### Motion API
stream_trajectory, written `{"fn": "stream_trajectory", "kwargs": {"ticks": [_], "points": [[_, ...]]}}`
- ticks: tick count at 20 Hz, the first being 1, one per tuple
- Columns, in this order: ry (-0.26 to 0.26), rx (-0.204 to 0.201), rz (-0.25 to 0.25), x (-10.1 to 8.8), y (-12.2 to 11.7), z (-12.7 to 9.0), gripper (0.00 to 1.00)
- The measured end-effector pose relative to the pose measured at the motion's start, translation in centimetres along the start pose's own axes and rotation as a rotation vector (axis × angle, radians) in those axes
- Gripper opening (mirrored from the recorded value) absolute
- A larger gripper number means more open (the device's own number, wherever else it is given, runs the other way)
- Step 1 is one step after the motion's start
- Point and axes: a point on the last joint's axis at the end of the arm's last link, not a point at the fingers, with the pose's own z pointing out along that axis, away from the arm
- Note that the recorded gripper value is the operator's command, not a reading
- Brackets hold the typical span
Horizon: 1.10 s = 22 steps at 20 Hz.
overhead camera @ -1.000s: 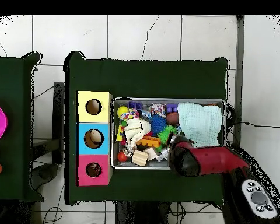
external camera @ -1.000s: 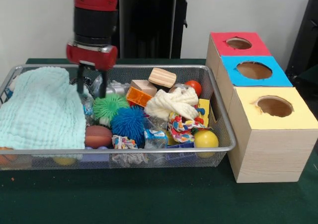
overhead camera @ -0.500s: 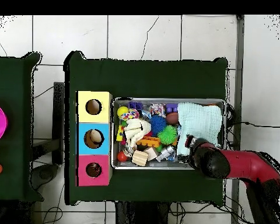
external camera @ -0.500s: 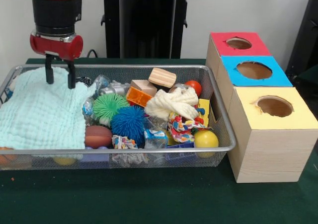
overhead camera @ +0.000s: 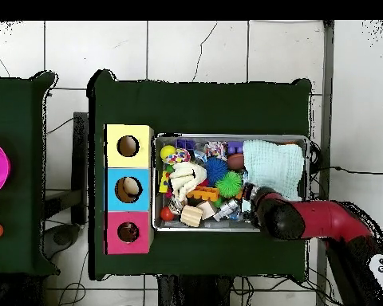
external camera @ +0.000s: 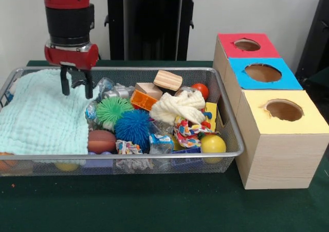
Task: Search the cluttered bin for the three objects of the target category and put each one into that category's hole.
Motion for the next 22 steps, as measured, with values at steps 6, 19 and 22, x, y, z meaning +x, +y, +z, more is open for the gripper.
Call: {"fn": "stream_trajectory", "kwargs": {"ticks": [6, 19, 22], "points": [[-0.001, -0.022, -0.091, 1.5, 2.2, 2.0, 1.0], [-0.111, -0.052, -0.312, 3.9, 6.5, 4.9, 0.0], [-0.114, -0.035, -0.323, 4.1, 6.1, 4.9, 0.0]]}}
